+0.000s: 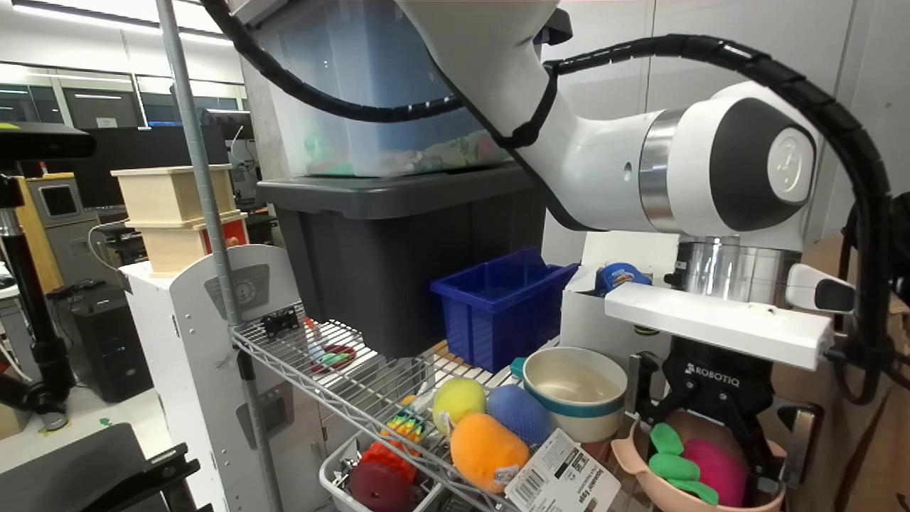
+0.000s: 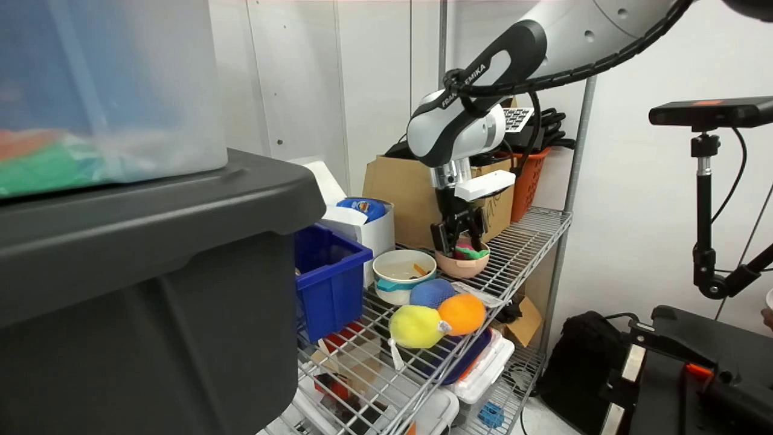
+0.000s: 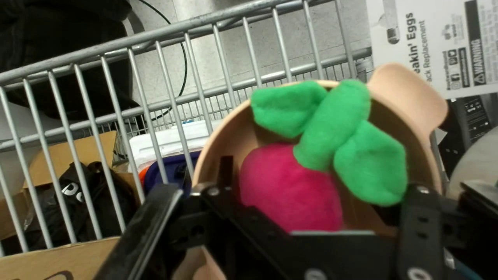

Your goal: Move the pink plushie from the peach bowl to the blue bowl

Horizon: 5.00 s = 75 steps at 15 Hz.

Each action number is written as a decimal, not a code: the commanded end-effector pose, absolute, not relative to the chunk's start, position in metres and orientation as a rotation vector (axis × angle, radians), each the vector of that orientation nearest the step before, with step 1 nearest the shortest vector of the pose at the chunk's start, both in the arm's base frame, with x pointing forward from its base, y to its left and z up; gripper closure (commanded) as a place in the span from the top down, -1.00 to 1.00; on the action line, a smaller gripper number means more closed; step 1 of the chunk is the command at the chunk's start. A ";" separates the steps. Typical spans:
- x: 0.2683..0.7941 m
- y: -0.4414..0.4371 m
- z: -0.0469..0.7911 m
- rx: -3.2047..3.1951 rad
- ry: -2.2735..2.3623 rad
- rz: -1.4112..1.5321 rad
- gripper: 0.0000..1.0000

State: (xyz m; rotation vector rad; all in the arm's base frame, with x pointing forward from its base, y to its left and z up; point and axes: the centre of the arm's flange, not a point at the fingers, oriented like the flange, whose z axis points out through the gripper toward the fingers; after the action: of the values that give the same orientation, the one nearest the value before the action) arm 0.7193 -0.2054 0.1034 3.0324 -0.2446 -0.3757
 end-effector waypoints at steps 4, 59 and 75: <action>0.735 -0.208 0.113 3.039 -0.253 -0.363 -0.43; 0.710 0.055 0.300 3.160 -0.006 -0.034 -0.93; 0.744 0.043 0.276 3.125 -0.155 0.237 0.35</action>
State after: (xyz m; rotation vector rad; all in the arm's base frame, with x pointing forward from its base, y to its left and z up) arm 0.7377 0.0449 0.2593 3.1331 -0.1143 0.2044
